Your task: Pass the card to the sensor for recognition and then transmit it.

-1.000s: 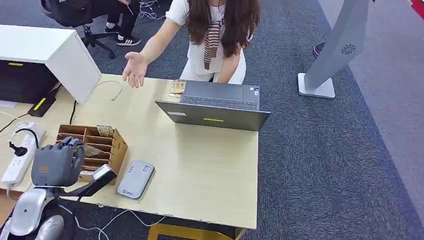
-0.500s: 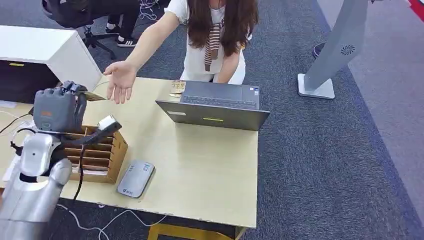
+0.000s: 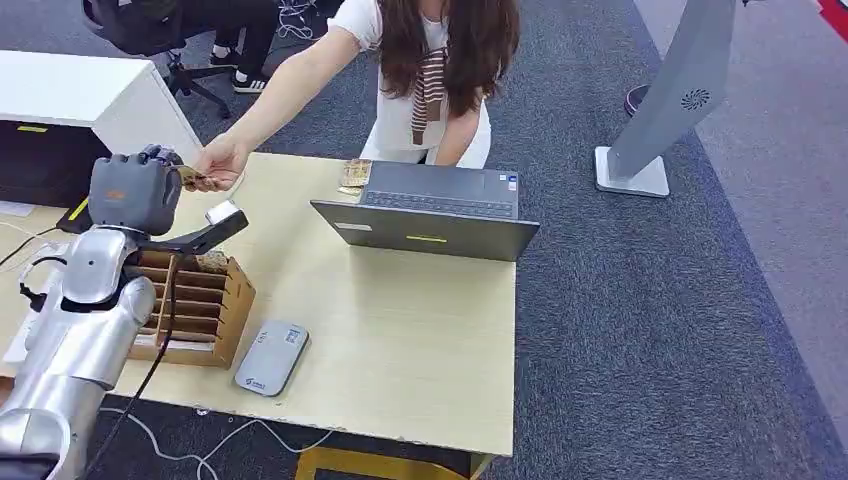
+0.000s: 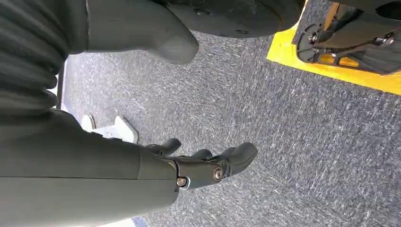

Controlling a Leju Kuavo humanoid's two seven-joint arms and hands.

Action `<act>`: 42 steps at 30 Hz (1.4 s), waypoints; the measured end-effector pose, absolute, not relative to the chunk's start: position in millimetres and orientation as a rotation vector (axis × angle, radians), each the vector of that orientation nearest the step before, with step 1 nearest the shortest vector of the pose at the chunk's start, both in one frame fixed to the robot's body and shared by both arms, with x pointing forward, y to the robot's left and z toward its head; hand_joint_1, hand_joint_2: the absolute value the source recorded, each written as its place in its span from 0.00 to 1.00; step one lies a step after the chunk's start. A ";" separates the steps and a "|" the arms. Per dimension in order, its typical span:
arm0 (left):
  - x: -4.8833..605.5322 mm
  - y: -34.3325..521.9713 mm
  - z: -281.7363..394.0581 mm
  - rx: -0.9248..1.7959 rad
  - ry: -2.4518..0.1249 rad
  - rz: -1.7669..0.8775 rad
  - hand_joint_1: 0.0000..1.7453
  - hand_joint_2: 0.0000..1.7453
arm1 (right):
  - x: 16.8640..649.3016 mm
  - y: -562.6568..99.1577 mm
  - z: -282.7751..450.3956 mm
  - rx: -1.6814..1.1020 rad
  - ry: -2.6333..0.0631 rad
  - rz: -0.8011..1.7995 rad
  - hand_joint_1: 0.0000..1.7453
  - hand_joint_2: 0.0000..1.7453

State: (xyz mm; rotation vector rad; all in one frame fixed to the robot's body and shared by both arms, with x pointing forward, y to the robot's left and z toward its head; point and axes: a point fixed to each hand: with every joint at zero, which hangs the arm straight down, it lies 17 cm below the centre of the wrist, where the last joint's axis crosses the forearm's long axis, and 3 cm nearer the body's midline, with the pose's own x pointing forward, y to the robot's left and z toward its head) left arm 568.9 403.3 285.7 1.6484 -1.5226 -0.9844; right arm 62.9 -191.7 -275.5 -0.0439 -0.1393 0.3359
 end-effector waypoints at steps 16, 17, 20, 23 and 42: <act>573.2 401.1 269.9 1.605 -1.502 -0.958 0.00 1.00 | 62.4 -192.7 -275.8 -0.042 -0.137 0.334 0.00 1.00; 573.1 401.0 270.0 1.601 -1.505 -0.951 0.00 1.00 | 62.2 -192.7 -275.8 -0.042 -0.136 0.334 0.00 1.00; 572.2 399.7 270.3 1.565 -1.536 -0.907 0.00 1.00 | 62.3 -193.1 -275.8 -0.044 -0.136 0.332 0.00 1.00; 565.2 391.8 267.2 1.462 -1.622 -0.844 0.00 1.00 | 62.2 -193.8 -275.9 -0.047 -0.134 0.320 0.00 1.00; 276.9 546.9 280.6 0.390 -2.182 0.272 0.00 1.00 | 49.1 -200.2 -278.2 -0.056 -0.133 0.197 0.00 1.00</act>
